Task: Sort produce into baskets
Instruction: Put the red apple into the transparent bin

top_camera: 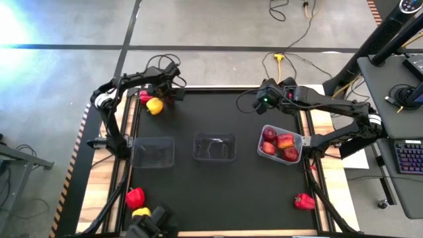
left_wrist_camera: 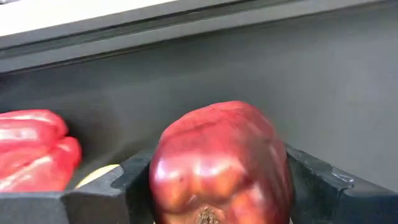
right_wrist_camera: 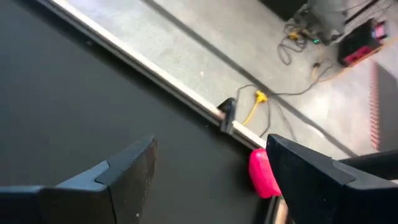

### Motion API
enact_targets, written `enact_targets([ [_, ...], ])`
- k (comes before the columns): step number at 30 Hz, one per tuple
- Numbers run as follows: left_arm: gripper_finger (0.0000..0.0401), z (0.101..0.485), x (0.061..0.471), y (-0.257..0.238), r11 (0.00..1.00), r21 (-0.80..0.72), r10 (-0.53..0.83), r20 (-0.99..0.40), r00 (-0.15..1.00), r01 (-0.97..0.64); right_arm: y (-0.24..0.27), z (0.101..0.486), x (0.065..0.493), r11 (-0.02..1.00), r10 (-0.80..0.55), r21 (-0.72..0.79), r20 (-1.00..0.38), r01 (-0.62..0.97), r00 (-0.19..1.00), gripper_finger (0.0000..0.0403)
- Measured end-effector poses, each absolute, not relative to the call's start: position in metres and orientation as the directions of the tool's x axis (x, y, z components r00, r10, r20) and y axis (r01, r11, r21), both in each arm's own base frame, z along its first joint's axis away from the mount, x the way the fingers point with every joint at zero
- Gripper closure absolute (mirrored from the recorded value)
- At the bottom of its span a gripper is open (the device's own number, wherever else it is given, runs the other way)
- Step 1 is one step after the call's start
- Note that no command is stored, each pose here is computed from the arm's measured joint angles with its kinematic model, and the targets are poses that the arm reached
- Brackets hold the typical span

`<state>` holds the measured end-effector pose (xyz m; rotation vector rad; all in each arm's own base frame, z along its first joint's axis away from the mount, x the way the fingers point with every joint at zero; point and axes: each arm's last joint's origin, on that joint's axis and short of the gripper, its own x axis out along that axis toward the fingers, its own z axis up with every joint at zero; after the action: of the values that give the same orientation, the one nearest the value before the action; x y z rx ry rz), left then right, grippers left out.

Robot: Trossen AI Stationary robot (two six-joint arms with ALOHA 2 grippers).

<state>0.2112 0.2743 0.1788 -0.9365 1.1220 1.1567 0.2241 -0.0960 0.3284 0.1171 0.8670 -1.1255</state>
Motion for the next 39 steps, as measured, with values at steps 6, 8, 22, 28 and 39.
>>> enact_targets([
  [6,0.0153,0.219,0.258,0.247,0.337,-0.197,0.277,-0.914,0.297,-0.921,-0.081,0.329,0.228,0.576,-0.651,-0.246,-0.714,0.779,0.256,0.0121],
  [8,0.0153,0.232,0.276,0.232,0.390,-0.279,0.272,-0.876,0.399,-0.877,-0.071,0.327,0.231,0.607,-0.632,-0.234,-0.722,0.759,0.282,0.0124],
  [22,0.0153,0.225,0.371,0.176,0.552,-0.385,0.217,-0.790,0.574,-0.740,0.018,0.311,0.232,0.662,-0.485,-0.029,-0.778,0.749,0.399,0.0149],
  [28,0.0132,0.191,0.402,0.186,0.556,-0.362,0.181,-0.826,0.534,-0.748,0.035,0.309,0.230,0.605,-0.450,0.079,-0.787,0.792,0.423,0.0154],
  [39,0.0095,0.173,0.432,0.197,0.577,-0.271,0.121,-0.905,0.408,-0.771,0.026,0.302,0.227,0.644,-0.347,0.056,-0.867,0.763,0.357,0.0106],
])
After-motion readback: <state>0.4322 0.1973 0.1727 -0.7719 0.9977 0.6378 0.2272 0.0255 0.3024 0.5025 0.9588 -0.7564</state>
